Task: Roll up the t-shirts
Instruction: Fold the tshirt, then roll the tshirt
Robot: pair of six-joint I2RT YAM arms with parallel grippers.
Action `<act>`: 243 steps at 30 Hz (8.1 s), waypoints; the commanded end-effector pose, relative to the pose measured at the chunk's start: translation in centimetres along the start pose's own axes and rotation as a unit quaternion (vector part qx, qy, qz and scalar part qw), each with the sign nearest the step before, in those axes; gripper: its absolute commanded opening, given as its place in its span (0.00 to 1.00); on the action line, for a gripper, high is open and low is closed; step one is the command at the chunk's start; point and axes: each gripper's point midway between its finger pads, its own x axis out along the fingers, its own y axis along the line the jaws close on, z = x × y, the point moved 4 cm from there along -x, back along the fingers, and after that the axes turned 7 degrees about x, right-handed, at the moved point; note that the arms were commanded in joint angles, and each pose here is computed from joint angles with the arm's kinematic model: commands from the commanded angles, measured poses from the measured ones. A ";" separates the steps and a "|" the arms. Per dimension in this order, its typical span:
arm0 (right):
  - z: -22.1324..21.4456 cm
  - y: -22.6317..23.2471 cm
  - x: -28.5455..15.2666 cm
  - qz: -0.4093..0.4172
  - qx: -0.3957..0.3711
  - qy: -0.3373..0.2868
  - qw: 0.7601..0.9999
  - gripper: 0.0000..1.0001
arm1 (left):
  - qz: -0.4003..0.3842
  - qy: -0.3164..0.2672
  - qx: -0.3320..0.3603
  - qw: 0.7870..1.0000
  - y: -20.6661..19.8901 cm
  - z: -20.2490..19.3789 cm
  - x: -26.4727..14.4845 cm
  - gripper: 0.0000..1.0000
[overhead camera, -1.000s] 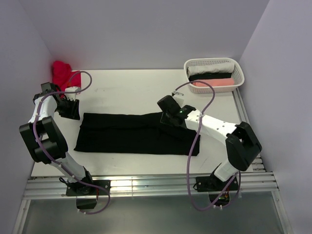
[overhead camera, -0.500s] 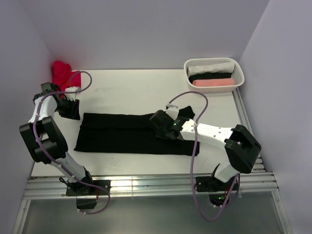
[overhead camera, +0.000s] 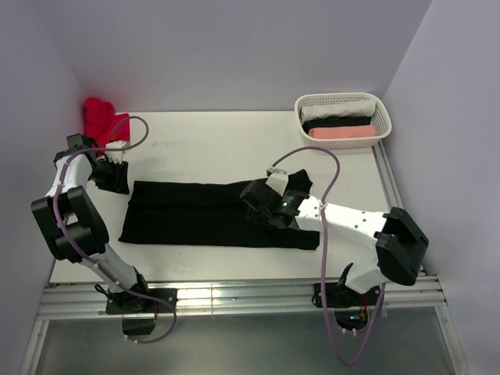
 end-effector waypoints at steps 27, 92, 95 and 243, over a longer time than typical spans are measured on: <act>-1.5 -4.9 6.5 -0.060 0.018 0.036 0.997 0.46 | -0.032 -0.016 -0.053 0.998 1.7 2.3 2.6 0.42; 7.4 -12.1 0.9 -0.117 0.087 -0.058 0.988 0.71 | -0.048 -0.017 -0.004 0.999 -1.3 9.1 4.1 0.52; 7.2 -13.3 1.7 -0.120 0.089 -0.055 0.987 0.77 | -0.051 -0.023 0.007 0.998 -1.8 9.0 3.4 0.52; -0.3 6.1 7.7 0.008 0.061 0.062 0.996 0.22 | -0.109 0.059 0.121 0.985 -16.1 3.3 7.5 0.31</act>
